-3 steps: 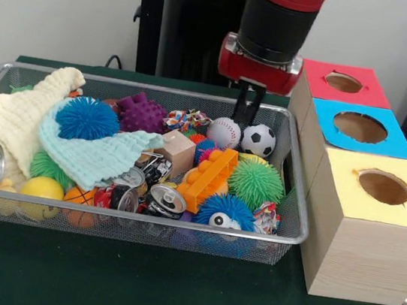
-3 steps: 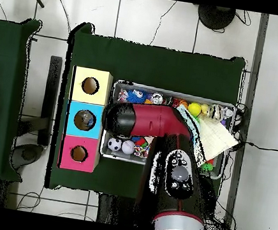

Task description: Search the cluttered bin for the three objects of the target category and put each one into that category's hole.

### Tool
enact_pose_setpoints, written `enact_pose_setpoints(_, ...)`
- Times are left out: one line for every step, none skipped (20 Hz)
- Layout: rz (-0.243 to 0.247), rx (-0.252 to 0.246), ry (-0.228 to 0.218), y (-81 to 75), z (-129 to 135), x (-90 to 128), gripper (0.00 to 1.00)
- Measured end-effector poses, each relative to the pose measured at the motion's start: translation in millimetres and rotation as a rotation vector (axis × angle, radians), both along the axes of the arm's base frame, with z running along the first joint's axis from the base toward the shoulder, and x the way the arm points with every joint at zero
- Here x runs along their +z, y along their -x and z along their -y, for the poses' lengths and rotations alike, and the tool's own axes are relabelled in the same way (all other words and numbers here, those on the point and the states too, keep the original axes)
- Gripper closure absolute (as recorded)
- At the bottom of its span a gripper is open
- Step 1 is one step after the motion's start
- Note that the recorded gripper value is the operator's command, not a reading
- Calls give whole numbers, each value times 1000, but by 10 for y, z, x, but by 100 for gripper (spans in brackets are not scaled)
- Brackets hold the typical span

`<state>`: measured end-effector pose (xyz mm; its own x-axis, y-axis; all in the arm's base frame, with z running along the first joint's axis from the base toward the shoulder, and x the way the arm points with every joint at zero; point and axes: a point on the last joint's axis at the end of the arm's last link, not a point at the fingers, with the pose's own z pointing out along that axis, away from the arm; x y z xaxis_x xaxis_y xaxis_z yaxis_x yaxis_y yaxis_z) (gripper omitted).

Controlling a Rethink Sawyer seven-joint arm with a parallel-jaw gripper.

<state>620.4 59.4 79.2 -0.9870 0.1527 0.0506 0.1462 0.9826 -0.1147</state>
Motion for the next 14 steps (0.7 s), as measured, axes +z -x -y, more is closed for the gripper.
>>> enact_pose_setpoints(2,5,0,2,-31,-9,0)
enact_pose_setpoints(5,8,-2,1,-51,-17,0)
enact_pose_setpoints(11,7,-6,-9,-83,-22,0)
enact_pose_setpoints(13,5,-9,-15,-91,-19,0)
enact_pose_setpoints(14,3,-10,-19,-95,-16,0)
enact_pose_setpoints(14,-3,-13,-23,-105,-11,0)
enact_pose_setpoints(14,-5,-13,-23,-107,-9,0)
enact_pose_setpoints(13,-7,-12,-20,-107,-6,0)
enact_pose_setpoints(13,-9,-10,-18,-108,-3,0)
enact_pose_setpoints(12,-10,-8,-14,-107,-1,0)
enact_pose_setpoints(12,-11,-6,-10,-103,0,0)
enact_pose_setpoints(11,-13,-1,-4,-86,3,0)
enact_pose_setpoints(11,-14,0,-4,-79,4,0)
enact_pose_setpoints(11,-16,2,-2,-69,5,0)
